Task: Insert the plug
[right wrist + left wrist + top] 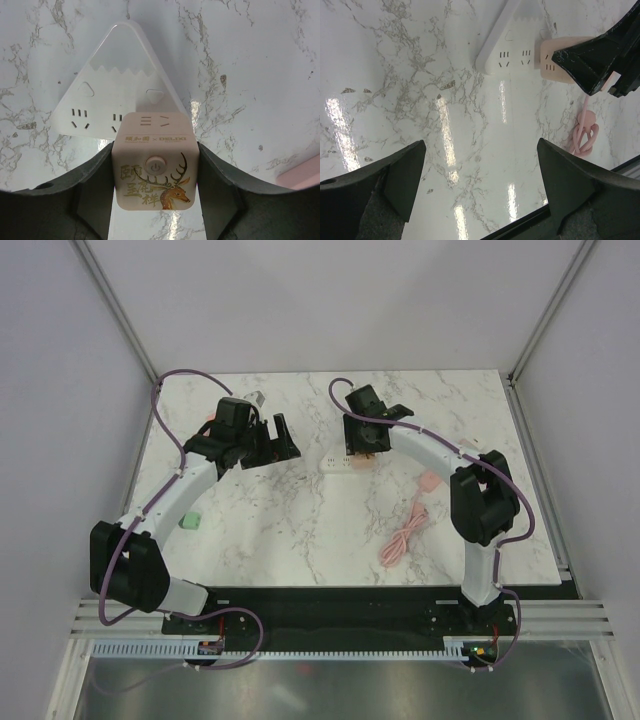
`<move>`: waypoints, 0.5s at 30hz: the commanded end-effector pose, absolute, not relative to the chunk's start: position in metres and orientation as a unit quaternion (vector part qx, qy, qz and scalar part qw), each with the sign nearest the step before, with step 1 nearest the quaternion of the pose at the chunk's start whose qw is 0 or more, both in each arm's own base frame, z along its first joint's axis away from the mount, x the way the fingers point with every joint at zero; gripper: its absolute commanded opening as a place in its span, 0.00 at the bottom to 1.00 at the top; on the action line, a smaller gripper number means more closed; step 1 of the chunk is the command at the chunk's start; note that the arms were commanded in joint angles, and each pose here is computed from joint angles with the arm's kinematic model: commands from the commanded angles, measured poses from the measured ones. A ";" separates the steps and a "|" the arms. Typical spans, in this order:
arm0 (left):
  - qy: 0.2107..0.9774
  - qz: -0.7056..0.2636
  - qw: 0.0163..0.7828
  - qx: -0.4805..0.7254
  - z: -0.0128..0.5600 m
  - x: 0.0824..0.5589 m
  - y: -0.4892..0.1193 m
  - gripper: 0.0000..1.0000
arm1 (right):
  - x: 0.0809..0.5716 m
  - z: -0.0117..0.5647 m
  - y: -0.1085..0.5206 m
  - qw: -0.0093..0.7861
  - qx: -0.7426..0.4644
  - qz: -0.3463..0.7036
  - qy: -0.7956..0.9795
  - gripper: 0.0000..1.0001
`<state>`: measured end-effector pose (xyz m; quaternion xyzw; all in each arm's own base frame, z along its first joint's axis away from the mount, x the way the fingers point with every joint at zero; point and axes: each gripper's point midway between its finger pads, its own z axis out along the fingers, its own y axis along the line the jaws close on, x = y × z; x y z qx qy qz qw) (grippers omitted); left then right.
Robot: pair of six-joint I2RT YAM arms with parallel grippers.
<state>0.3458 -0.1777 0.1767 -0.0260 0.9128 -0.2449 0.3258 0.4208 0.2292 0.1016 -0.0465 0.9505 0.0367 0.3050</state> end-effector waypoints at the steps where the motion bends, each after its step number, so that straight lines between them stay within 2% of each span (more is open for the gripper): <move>1: 0.900 -0.243 0.362 -0.019 0.196 0.350 -0.173 1.00 | 0.419 0.105 0.222 0.310 -0.045 0.023 0.949 0.00; 10: 0.897 -0.239 0.370 -0.018 0.199 0.350 -0.171 1.00 | 0.437 0.146 0.235 0.350 -0.050 0.050 0.934 0.00; 15: 0.896 -0.238 0.375 -0.018 0.202 0.351 -0.171 1.00 | 0.432 0.139 0.231 0.340 -0.048 0.044 0.938 0.00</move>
